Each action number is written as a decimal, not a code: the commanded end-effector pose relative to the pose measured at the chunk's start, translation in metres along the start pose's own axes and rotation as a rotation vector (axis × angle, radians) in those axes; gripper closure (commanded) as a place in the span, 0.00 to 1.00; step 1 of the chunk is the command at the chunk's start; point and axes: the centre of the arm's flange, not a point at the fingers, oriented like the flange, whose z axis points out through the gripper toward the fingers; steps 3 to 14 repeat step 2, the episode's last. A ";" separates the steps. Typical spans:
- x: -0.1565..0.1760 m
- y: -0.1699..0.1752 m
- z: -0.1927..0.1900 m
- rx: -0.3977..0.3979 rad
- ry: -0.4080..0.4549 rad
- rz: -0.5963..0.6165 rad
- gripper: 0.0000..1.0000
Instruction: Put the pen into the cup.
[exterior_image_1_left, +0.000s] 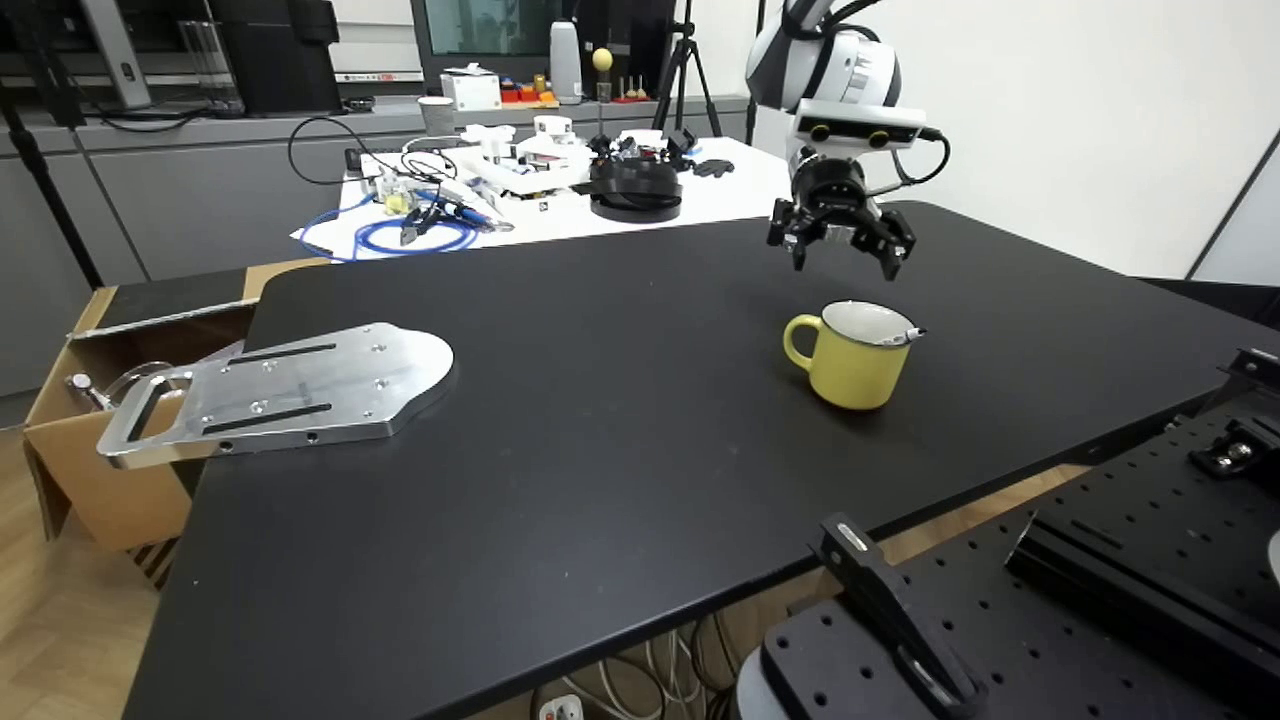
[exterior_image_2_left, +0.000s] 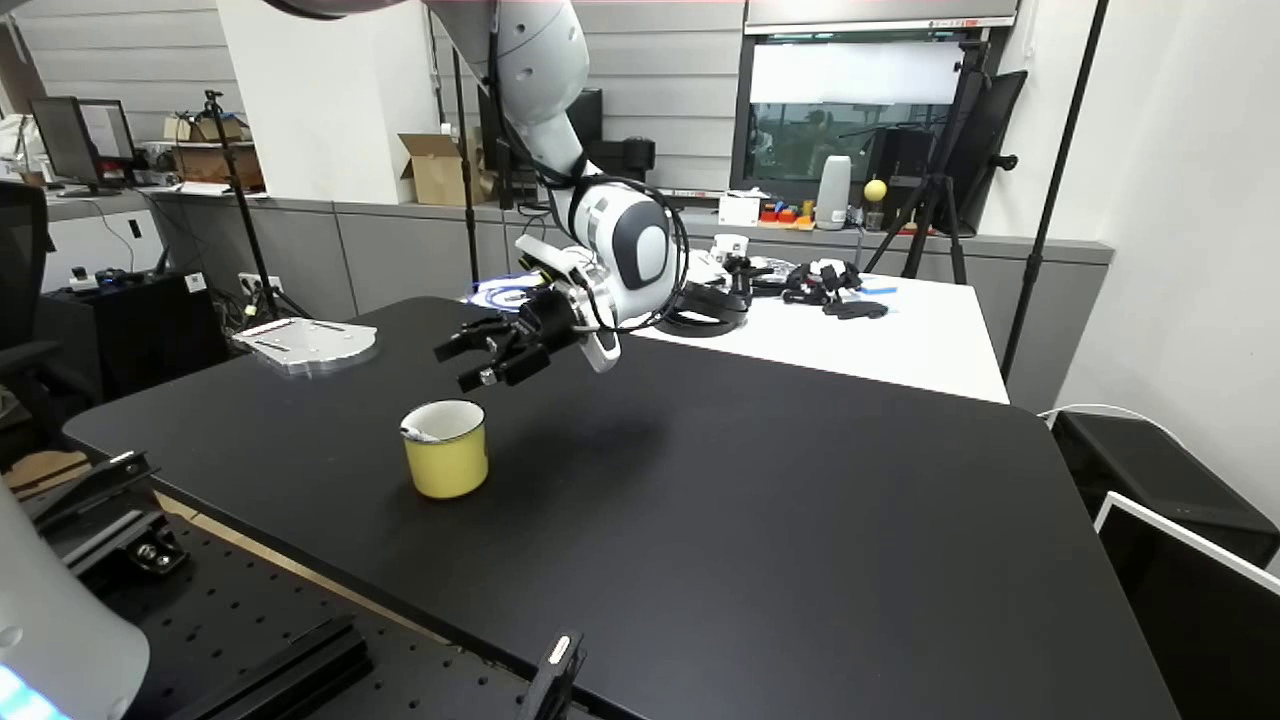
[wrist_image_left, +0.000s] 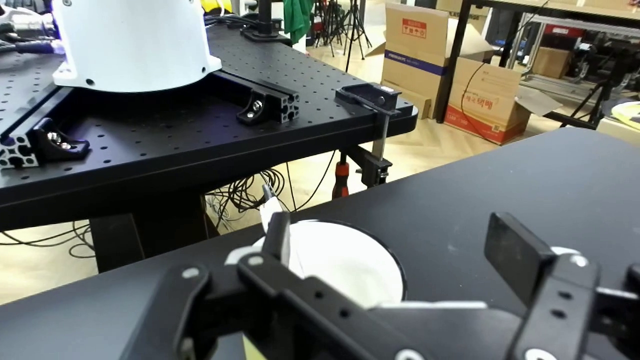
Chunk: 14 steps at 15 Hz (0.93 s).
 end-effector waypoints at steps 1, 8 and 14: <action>0.000 0.000 0.000 0.000 0.000 0.000 0.00; 0.000 0.000 0.000 0.000 0.000 -0.001 0.00; 0.000 0.000 0.000 0.000 0.000 -0.001 0.00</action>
